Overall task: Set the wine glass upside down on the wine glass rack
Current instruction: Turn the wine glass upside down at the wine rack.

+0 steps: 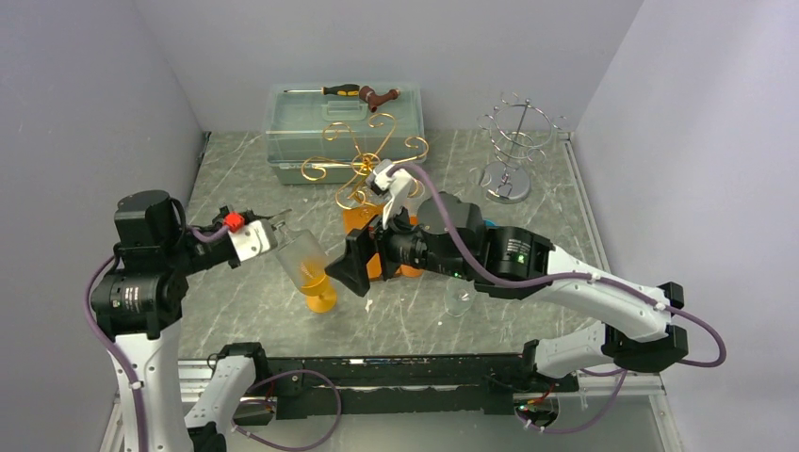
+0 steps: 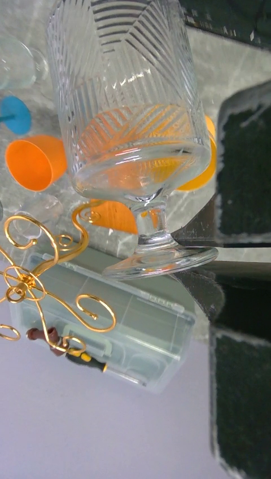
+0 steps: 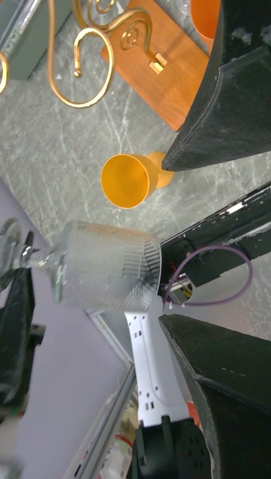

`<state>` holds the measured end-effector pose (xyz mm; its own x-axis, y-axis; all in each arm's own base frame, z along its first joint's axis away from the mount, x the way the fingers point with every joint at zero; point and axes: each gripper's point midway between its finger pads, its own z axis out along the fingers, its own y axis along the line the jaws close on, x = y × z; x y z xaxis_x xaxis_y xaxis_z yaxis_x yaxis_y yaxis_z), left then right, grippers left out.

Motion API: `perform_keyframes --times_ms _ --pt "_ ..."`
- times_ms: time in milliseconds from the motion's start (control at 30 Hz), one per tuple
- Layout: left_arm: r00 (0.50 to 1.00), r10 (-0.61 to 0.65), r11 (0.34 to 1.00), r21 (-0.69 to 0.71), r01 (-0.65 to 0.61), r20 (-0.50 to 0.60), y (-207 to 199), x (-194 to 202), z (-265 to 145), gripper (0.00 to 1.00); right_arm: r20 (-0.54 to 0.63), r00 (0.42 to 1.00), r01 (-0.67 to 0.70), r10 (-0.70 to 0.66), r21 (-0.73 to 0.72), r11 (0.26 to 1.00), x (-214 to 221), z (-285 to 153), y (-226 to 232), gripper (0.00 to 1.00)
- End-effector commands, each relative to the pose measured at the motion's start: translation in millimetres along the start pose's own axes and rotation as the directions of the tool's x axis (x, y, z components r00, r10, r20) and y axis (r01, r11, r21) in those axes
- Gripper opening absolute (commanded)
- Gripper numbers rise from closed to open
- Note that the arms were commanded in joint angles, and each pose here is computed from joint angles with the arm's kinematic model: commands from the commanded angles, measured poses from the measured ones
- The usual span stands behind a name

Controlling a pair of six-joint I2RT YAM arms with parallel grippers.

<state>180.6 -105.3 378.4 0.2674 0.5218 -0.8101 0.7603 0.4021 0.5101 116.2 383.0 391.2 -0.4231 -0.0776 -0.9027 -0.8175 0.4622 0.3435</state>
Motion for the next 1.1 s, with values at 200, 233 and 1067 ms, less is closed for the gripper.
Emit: perform_keyframes --times_ms 200,233,1067 --pt "0.87 0.474 0.88 -0.101 -0.463 0.134 12 -45 -9 0.0 0.105 0.994 0.03 -0.015 -0.141 0.99 -32 22 31 1.0" --pt "0.859 0.492 0.87 -0.106 -0.481 0.139 11 -47 -10 0.0 0.113 0.993 0.031 -0.015 -0.143 0.989 -31 27 31 1.0" --pt "0.79 0.567 0.823 -0.125 -0.554 0.231 -13 -65 -16 0.0 0.325 0.945 0.063 -0.03 -0.092 0.994 -9 71 4 0.64"
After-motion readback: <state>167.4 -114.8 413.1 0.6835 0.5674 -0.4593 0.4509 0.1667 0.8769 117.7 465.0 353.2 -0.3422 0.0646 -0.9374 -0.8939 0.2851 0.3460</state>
